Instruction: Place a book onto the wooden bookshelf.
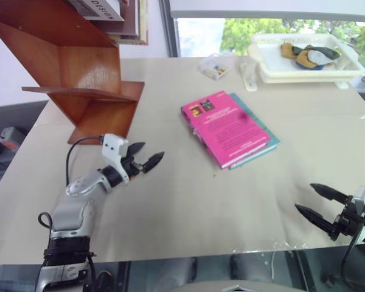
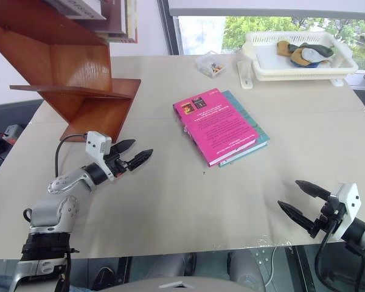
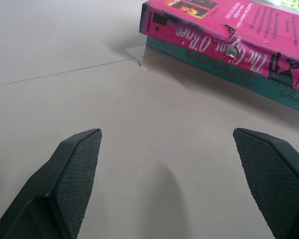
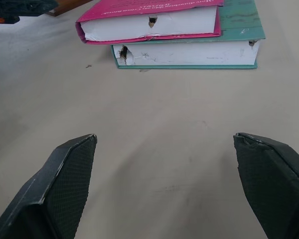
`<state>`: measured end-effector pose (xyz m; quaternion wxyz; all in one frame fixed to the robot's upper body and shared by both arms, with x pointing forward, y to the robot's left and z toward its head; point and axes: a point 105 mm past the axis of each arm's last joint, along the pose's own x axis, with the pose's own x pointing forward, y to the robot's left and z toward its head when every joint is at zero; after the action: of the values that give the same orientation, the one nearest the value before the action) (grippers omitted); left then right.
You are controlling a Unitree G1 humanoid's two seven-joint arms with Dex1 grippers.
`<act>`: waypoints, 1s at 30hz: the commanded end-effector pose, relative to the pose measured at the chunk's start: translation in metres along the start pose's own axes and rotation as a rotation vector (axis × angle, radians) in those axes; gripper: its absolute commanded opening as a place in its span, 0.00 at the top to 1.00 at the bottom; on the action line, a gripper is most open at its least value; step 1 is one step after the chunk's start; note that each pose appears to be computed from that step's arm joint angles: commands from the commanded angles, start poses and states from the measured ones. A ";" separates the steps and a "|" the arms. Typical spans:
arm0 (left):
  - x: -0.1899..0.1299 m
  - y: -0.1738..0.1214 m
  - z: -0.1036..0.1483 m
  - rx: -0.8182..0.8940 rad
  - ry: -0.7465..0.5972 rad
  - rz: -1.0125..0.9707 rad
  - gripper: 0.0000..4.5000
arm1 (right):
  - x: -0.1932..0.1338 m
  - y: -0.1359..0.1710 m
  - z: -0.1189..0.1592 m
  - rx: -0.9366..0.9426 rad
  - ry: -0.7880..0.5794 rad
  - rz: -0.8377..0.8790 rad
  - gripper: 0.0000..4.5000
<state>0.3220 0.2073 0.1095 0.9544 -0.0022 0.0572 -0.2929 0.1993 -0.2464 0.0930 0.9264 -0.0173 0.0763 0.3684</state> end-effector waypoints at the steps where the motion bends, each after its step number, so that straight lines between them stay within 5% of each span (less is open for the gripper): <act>1: 0.001 -0.003 0.010 0.027 -0.037 -0.012 0.01 | 0.000 0.003 0.010 -0.026 -0.032 -0.006 0.00; 30: -0.004 -0.002 0.002 0.034 -0.024 -0.012 0.01 | 0.002 0.004 0.010 -0.030 -0.046 -0.032 0.00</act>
<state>0.3183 0.2067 0.1061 0.9527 0.0009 0.0544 -0.2989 0.1987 -0.2433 0.0923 0.9332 -0.0113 0.0687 0.3525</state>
